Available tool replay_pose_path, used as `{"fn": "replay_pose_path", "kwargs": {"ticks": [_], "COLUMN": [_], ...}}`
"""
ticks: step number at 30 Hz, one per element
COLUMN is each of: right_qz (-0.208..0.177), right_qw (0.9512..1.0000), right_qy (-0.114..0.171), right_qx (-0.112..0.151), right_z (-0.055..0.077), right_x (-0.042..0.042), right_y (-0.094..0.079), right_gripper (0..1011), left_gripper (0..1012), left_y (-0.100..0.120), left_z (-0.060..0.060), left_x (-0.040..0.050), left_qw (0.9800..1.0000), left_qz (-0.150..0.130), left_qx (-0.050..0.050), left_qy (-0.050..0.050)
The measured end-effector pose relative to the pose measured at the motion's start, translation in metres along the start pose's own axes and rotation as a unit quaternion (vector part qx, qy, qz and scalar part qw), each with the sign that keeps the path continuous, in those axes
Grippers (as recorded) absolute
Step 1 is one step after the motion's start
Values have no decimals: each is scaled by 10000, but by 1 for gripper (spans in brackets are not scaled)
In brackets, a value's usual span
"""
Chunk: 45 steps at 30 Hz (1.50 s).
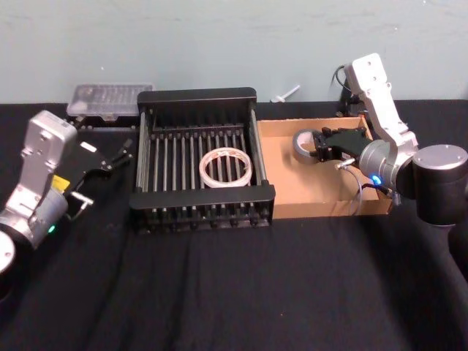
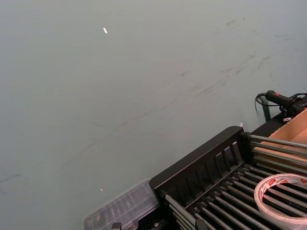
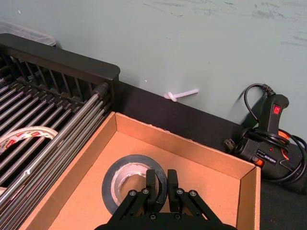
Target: Pick up the white tape and place it into the black box , Pick up the silver tape and place it into the brown box.
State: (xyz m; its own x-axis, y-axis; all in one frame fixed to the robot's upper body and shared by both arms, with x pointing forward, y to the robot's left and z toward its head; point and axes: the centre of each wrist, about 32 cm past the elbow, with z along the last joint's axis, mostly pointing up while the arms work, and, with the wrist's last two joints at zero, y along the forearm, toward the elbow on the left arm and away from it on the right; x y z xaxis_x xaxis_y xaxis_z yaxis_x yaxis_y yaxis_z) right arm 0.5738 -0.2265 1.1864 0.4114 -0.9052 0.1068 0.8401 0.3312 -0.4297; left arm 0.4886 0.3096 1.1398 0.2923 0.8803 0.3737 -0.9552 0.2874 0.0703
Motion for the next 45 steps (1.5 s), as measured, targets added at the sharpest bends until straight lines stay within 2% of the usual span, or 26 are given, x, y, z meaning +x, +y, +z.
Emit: {"fn": "replay_pose_path", "kwargs": {"ticks": [7, 12, 15, 16, 21, 22, 26, 27, 32, 35, 42, 45], "right_qz": [6, 9, 10, 10, 12, 13, 15, 15, 16, 16, 18, 21], "right_qw": [10000, 10000, 10000, 10000, 10000, 10000, 10000, 10000, 10000, 10000, 10000, 9999], "right_qy": [6, 10, 12, 13, 15, 16, 16, 16, 18, 18, 21, 30], "right_qx": [20, 27, 31, 32, 35, 36, 39, 39, 45, 45, 50, 145], "right_z": [3, 4, 5, 4, 4, 3, 4, 4, 5, 5, 5, 6], "right_x": [2, 4, 5, 5, 6, 6, 6, 6, 7, 6, 7, 2], "right_y": [-5, -8, -8, -9, -10, -10, -11, -11, -12, -12, -14, -42], "right_gripper": [168, 338, 392, 453, 615, 615, 772, 772, 944, 1002, 1002, 1003], "left_gripper": [1002, 1001, 1001, 1001, 1001, 1001, 1002, 1002, 1002, 1002, 1001, 1001], "left_y": [0, 0, 0, 0, 0, 0, 0, 0, 0, 0, 0, 0], "left_z": [0, 0, 0, 0, 0, 0, 0, 0, 0, 0, 0, 0], "left_x": [0, 0, 0, 0, 0, 0, 0, 0, 0, 0, 0, 0], "left_qw": [10000, 10000, 10000, 10000, 10000, 10000, 10000, 10000, 10000, 10000, 10000, 10000], "left_qz": [0, 0, 0, 0, 0, 0, 0, 1, 0, 0, 0, 0], "left_qx": [0, 0, 0, 0, 0, 0, 0, 0, 0, 0, 0, 0], "left_qy": [0, 0, 0, 0, 0, 0, 0, 0, 0, 0, 0, 0]}}
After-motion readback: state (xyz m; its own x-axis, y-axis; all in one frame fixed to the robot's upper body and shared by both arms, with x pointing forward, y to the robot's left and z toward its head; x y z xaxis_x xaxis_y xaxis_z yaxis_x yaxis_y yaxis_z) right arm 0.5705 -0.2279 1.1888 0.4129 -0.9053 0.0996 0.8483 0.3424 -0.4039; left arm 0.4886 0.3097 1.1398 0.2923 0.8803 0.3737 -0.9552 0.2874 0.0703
